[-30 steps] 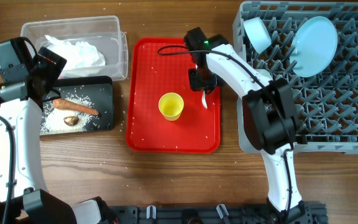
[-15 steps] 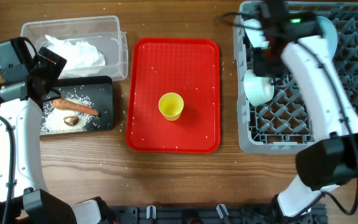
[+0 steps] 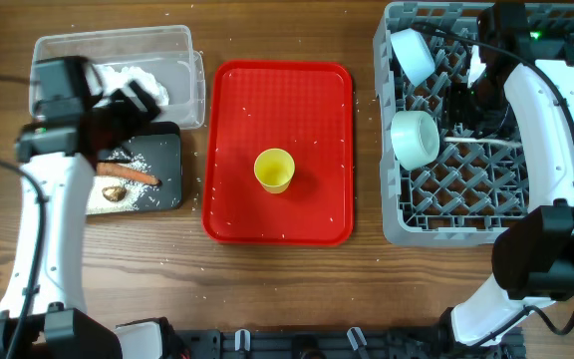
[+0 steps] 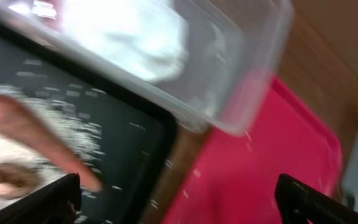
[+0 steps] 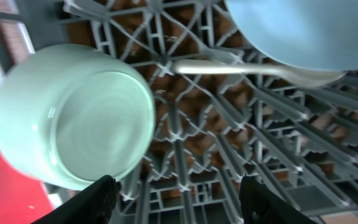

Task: Sort waste into correct bins and load items into the dishwasher rack
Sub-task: 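Reach the left gripper to the yellow cup and grasp it, then lift the yellow cup with the left gripper and pass it to the right gripper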

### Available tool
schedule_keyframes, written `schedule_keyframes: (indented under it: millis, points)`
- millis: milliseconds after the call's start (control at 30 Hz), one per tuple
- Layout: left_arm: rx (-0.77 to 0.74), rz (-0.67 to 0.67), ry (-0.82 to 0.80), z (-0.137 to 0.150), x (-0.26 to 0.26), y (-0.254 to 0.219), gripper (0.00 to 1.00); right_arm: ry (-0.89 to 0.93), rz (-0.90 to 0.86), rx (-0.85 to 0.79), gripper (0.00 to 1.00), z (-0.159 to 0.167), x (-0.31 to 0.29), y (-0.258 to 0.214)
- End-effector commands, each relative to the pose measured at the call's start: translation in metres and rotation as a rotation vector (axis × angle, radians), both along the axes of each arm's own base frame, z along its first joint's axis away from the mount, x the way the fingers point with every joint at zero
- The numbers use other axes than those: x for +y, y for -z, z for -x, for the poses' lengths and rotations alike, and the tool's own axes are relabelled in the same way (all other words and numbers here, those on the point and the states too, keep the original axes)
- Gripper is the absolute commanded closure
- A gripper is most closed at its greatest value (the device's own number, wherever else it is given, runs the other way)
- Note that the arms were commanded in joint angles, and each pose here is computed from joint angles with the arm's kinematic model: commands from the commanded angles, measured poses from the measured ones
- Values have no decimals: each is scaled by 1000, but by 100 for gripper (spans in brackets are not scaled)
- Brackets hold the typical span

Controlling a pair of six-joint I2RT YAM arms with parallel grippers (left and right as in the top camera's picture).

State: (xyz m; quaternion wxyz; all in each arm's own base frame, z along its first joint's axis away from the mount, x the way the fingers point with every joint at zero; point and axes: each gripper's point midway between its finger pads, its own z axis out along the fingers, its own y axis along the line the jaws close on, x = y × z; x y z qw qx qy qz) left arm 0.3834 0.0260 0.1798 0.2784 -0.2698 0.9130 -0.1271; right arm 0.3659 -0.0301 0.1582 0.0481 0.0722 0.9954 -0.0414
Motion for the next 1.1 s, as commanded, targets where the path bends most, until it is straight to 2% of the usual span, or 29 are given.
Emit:
schedule_keyframes:
  millis: [0,133,367,500,633,700,733,767,800,833,1000,1067]
  points:
    - [-66,-34,365,1,-84,-14,1,-29,-102,-3,34,-4,17,5]
    - [-72,-86,566,6,-142,-4,4,-33,-135,-21,34,-9,23,5]
    - [73,-116,705,16,-190,55,7,-32,-152,-22,35,-9,26,4]
    - [166,-120,761,27,-209,89,13,-32,-152,-22,35,-9,26,4]
    - [229,-124,778,36,-211,106,37,-32,-152,-22,35,-9,26,4]
    - [243,-135,770,37,-208,108,45,-32,-152,-22,35,-9,26,4]
    - [246,-148,765,37,-205,108,53,-32,-153,-22,35,-9,26,4]
    - [247,-158,759,36,-204,109,68,-32,-155,-23,35,-9,26,4]
    - [247,-173,753,35,-201,109,87,-33,-159,-23,35,-9,27,4]
    - [247,-191,744,33,-198,109,96,-33,-162,-23,35,-9,28,4]
    - [197,-182,712,28,-197,84,96,-15,-166,-20,37,-8,28,4]
    - [85,-87,720,18,-203,34,96,-18,-233,-37,46,-10,39,0]
